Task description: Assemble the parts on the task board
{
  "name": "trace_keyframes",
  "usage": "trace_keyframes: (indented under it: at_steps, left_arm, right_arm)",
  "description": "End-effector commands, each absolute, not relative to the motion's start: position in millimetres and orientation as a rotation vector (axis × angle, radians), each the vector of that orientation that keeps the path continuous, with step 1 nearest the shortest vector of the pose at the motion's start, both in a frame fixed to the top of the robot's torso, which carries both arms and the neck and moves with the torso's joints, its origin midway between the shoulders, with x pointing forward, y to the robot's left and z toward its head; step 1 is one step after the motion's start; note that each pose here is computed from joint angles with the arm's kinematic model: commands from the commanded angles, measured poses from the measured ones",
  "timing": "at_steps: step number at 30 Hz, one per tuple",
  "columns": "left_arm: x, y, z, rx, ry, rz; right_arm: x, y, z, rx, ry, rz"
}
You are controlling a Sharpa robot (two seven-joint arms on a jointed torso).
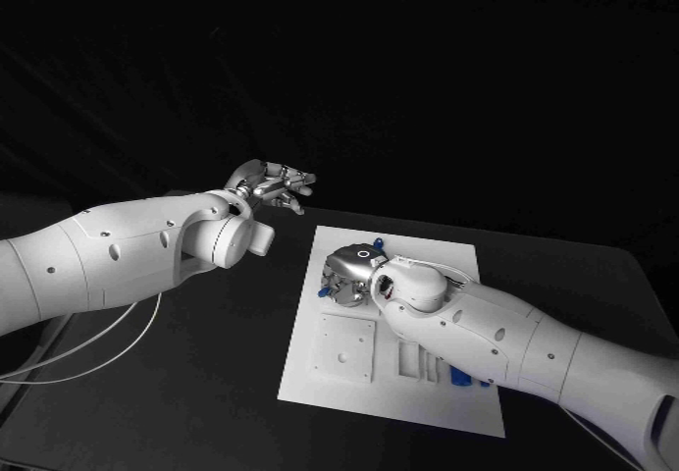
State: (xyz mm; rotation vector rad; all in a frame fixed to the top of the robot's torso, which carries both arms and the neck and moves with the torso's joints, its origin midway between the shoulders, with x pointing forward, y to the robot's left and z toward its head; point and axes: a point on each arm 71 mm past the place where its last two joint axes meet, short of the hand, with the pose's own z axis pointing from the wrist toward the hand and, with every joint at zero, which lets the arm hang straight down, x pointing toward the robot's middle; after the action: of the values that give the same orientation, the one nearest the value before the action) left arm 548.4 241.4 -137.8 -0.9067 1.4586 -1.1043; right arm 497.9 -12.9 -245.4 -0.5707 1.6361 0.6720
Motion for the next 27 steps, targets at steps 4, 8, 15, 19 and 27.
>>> trace_keyframes:
  at_steps: [4, 8, 15, 19, 27]
  left_arm:
    - [548.5, 240.4, -135.9, -0.907, 1.453, -1.111]
    - [548.5, 241.0, -135.6, -0.908, 1.451, -1.109]
    - [548.6, 240.8, -135.4, -0.908, 1.451, -1.109]
    - [548.7, 241.0, -135.4, -0.908, 1.451, -1.109]
    - [548.8, 243.0, -135.5, -0.903, 1.456, -1.108]
  right_arm:
    - [496.8, -15.7, -253.4, -0.6, 1.674, 0.631]
    - [497.0, -16.6, -253.9, -0.599, 1.672, 0.629]
    - [496.3, -15.6, -251.6, -0.581, 1.647, 0.651]
    - [496.1, -16.3, -248.9, -0.537, 1.63, 0.687]
    - [498.1, -27.7, -246.7, -0.319, 1.687, 0.806]
